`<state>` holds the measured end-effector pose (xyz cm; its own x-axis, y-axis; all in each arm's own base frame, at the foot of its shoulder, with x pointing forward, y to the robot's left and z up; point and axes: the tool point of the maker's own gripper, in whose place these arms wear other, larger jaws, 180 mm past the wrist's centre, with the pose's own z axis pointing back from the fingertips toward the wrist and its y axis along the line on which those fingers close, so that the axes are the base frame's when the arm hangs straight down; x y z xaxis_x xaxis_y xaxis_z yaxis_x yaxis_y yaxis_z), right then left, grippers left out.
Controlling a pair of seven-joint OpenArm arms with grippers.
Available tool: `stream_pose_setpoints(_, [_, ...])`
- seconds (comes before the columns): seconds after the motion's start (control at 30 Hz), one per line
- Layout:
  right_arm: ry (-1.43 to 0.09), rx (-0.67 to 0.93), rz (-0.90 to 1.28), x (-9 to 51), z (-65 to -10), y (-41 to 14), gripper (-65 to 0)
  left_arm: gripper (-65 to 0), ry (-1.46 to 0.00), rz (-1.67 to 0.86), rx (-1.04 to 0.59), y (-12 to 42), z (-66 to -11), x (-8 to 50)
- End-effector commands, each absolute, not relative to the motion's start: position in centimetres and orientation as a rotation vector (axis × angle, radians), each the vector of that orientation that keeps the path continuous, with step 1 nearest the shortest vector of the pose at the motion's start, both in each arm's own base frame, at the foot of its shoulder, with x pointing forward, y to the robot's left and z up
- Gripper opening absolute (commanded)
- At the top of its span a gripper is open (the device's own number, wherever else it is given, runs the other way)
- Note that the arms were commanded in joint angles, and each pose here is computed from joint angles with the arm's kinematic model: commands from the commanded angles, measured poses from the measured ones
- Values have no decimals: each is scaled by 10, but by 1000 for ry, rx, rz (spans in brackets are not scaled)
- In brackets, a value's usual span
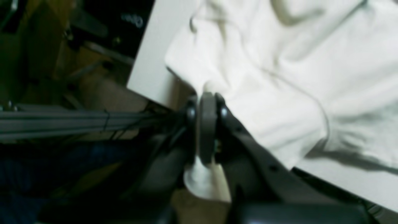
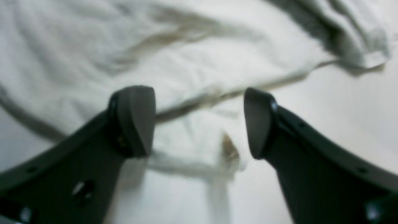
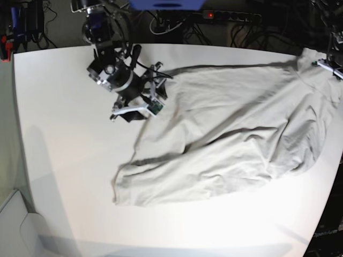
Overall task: Layout the t-shirt on the table in an organized manner, then fold the t-shirt properly
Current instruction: 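Pull the shirt taut with both grippers, right gripper dragging it outward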
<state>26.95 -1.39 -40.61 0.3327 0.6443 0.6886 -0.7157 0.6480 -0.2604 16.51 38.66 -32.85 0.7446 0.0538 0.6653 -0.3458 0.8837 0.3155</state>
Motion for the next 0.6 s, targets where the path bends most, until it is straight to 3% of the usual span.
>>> stream_pose_setpoints(0.0, [-893,97,881,275,-397,-13,-337,-650,-734,211,474,393,-315,171])
stream_pose_setpoints(0.3, [-735,99,905,232,-442,-36,-636,-650,-752,214,471,392,-313,176])
stream_pose_setpoints(0.57, [-604,24,863,213,-464,-81,-650,-650,-767,219,471,393,-310,181])
